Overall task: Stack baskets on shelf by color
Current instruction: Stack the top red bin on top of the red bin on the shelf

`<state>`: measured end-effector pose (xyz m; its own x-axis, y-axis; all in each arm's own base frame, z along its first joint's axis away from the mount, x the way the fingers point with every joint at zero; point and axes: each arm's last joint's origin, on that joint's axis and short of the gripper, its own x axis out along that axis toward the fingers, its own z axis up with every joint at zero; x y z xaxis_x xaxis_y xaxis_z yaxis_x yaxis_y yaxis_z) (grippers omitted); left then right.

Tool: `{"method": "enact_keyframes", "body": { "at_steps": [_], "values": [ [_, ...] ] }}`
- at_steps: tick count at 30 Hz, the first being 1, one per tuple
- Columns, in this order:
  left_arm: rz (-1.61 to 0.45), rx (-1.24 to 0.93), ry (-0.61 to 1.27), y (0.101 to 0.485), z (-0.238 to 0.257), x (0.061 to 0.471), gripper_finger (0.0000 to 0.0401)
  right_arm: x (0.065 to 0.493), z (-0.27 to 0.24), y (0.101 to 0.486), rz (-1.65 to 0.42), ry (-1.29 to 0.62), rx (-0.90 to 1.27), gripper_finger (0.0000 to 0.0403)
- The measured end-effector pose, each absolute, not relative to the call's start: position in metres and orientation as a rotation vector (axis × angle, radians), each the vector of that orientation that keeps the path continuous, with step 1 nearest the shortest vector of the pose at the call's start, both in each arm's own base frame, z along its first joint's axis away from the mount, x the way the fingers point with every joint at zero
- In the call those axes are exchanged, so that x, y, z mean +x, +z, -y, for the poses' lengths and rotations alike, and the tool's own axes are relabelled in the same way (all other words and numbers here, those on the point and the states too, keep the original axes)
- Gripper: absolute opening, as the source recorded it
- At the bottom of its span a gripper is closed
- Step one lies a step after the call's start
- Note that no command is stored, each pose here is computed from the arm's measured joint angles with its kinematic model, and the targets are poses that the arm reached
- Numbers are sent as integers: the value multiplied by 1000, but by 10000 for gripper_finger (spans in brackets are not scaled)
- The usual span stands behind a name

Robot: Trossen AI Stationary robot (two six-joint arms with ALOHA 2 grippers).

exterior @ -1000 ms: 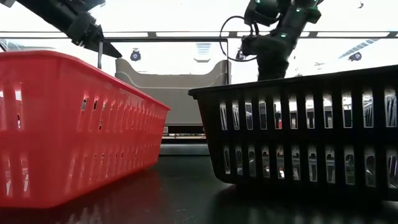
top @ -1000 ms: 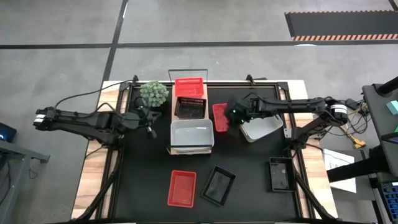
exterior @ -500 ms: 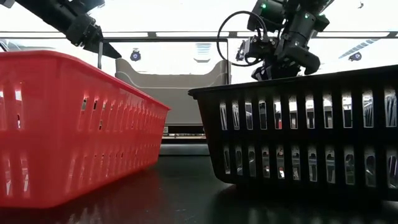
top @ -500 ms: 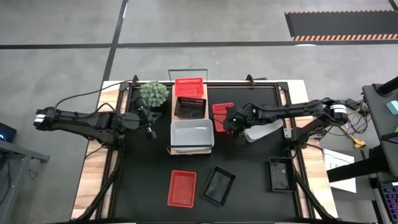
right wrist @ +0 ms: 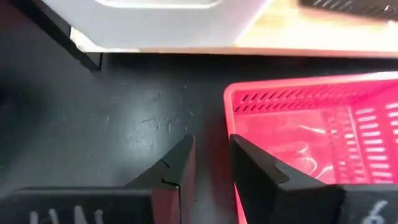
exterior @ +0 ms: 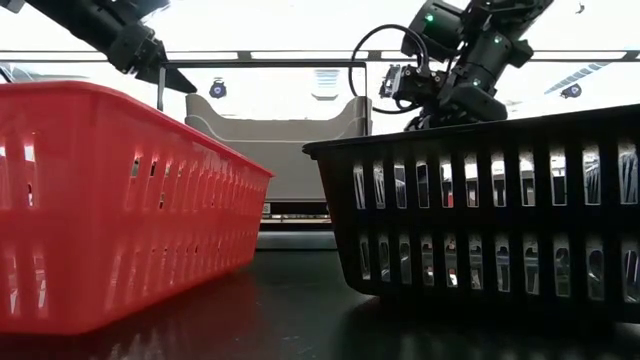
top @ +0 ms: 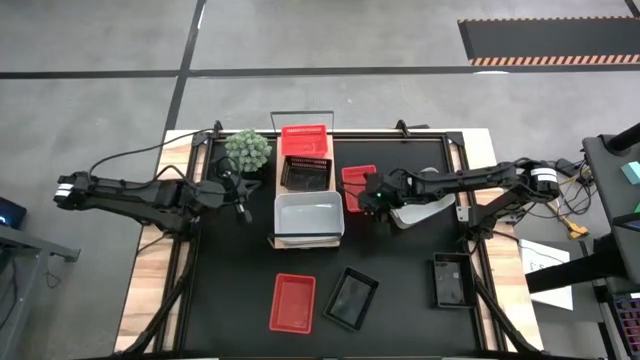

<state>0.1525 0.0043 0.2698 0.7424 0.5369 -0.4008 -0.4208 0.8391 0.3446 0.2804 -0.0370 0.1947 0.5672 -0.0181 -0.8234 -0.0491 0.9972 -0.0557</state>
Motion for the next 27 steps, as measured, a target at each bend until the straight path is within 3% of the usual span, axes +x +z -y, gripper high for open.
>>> {"method": "enact_keyframes", "body": {
  "at_steps": [17, 27],
  "values": [
    [-497, 240, 529, 271, -4, 154, 0, 279, 37, 191, -975, 11, -76, 90],
    [-491, 238, 529, 271, -4, 154, 0, 288, 39, 163, -1077, -3, -90, 84]
  ]
}}
